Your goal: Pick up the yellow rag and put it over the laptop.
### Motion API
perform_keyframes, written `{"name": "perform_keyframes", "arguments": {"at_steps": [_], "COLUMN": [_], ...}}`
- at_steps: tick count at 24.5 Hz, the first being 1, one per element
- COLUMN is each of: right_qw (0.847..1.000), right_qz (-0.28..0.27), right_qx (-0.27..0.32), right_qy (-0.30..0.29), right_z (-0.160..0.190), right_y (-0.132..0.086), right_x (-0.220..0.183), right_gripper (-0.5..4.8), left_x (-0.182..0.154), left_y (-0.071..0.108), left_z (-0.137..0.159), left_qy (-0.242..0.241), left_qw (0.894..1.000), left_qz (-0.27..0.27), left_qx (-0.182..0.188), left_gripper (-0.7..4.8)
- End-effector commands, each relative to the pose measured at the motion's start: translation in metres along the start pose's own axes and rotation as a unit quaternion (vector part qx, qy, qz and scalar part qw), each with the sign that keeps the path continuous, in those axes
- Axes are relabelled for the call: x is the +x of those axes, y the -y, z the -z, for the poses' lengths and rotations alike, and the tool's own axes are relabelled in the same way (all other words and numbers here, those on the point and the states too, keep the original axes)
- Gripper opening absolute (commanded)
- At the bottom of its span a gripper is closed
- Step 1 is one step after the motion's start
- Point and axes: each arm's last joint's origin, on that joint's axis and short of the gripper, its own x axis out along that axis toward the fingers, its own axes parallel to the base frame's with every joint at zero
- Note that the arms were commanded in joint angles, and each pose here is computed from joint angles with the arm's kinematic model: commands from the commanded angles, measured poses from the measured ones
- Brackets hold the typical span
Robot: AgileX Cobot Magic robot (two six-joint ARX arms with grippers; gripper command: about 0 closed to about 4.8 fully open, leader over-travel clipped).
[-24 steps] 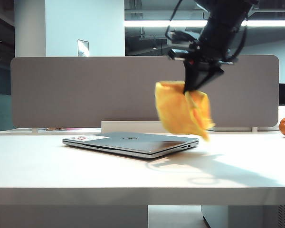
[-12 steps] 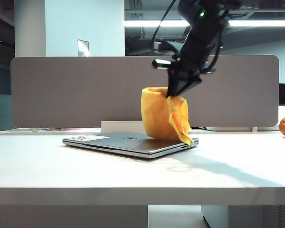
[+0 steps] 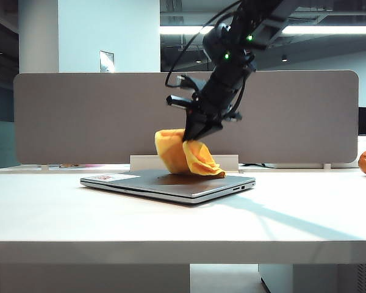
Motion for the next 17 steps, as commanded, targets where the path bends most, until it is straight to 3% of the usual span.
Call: {"name": "perform_keyframes", "arguments": {"at_steps": [1, 5, 8, 11, 17], "right_qw": [0.998, 0.996, 0.991, 0.991, 0.995], "right_qz": [-0.05, -0.074, -0.131, -0.136, -0.075], "right_qx": [0.02, 0.019, 0.012, 0.001, -0.009], "right_qy": [-0.033, -0.04, -0.015, 0.015, 0.063], "right_z": [0.011, 0.013, 0.006, -0.006, -0.025], "right_y": [-0.001, -0.005, -0.012, -0.015, -0.018], "right_x": [0.011, 0.016, 0.011, -0.003, -0.034], "right_gripper": [1.43, 4.63, 4.79, 4.79, 4.79], "left_x": [0.0, 0.0, 0.0, 0.0, 0.0], "left_y": [0.0, 0.0, 0.0, 0.0, 0.0], "left_z": [0.001, 0.001, 0.001, 0.001, 0.001], "left_qy": [-0.005, -0.005, -0.005, -0.005, -0.005], "left_qw": [1.0, 1.0, 1.0, 1.0, 1.0], "left_qz": [0.0, 0.0, 0.001, 0.001, 0.0], "left_qx": [-0.005, -0.005, -0.005, -0.005, -0.005], "left_gripper": [-0.06, -0.06, -0.06, -0.06, -0.06]}}
